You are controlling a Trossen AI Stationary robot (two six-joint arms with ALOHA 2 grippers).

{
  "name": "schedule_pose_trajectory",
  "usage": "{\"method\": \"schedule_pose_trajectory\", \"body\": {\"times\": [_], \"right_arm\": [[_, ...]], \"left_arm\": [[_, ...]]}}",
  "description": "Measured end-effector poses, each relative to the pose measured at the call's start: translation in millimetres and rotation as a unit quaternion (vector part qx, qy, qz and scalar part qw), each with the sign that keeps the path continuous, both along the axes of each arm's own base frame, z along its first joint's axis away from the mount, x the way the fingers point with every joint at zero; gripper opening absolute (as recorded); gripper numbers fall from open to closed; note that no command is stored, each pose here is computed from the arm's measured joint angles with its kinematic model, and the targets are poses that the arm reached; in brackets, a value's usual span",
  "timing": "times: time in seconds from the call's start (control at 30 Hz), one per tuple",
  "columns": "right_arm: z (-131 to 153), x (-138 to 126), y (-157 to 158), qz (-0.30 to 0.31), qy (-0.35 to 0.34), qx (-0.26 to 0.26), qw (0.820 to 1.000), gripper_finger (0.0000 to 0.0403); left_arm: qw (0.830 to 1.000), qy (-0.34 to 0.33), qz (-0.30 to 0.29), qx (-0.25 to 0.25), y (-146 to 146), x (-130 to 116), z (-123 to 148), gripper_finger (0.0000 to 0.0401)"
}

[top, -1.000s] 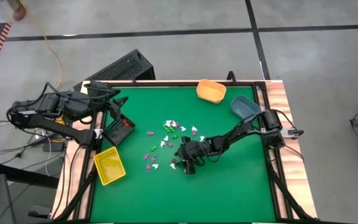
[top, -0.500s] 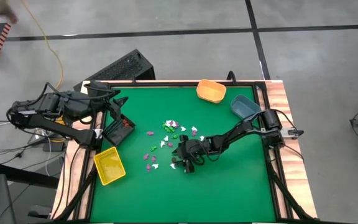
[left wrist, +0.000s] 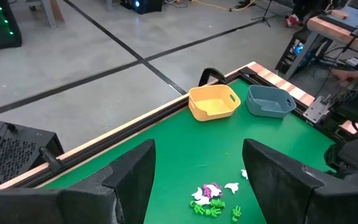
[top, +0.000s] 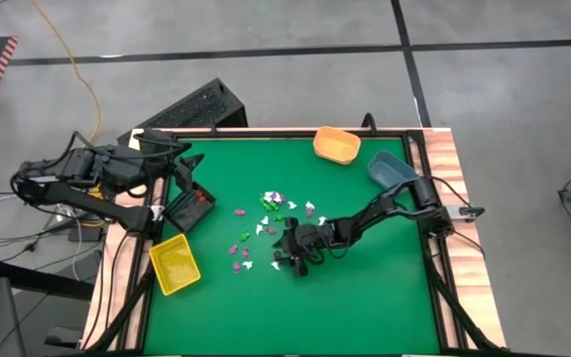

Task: Sort Halloween decoration
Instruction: Put the orange pumpkin toy into the black bin

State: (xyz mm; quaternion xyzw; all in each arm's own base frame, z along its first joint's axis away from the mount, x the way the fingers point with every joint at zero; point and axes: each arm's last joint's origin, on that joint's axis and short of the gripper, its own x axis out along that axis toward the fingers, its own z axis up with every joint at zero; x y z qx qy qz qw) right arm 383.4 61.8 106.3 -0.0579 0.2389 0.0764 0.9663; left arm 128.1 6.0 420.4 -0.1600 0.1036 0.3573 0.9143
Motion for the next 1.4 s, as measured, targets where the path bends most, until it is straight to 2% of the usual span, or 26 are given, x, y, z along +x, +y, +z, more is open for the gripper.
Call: {"method": "schedule_pose_trajectory", "body": {"times": [0.23, 0.53, 0.67, 0.93, 1.03, 1.4], "right_arm": [[-7.3, 11.9, 2.0, -0.037, 0.008, 0.052, 0.998, 0.0234], [-13.2, 8.6, 0.3, -0.057, 0.044, 0.036, 0.997, 0.0231], [-14.5, 7.8, 0.1, -0.059, 0.052, 0.033, 0.996, 0.0201], [-16.4, 6.5, 1.8, -0.059, 0.057, 0.033, 0.996, 0.0095], [-16.9, 6.1, 2.0, -0.059, 0.059, 0.034, 0.996, 0.0067], [-7.0, 8.0, 2.5, -0.075, 0.033, 0.082, 0.993, 0.0052]], "left_arm": [[1.000, 0.004, 0.000, 0.000, 0.0, -0.3, -0.7, 0.0231], [1.000, 0.008, -0.003, 0.001, 0.0, -0.4, -1.1, 0.0231], [1.000, 0.011, 0.000, 0.004, 0.1, -0.7, -1.3, 0.0231], [1.000, 0.011, 0.000, 0.004, 0.1, -0.7, -1.4, 0.0231], [1.000, 0.010, 0.000, 0.003, 0.1, -0.7, -1.4, 0.0231], [1.000, 0.009, 0.000, 0.002, 0.1, -0.7, -1.4, 0.0231]]}}
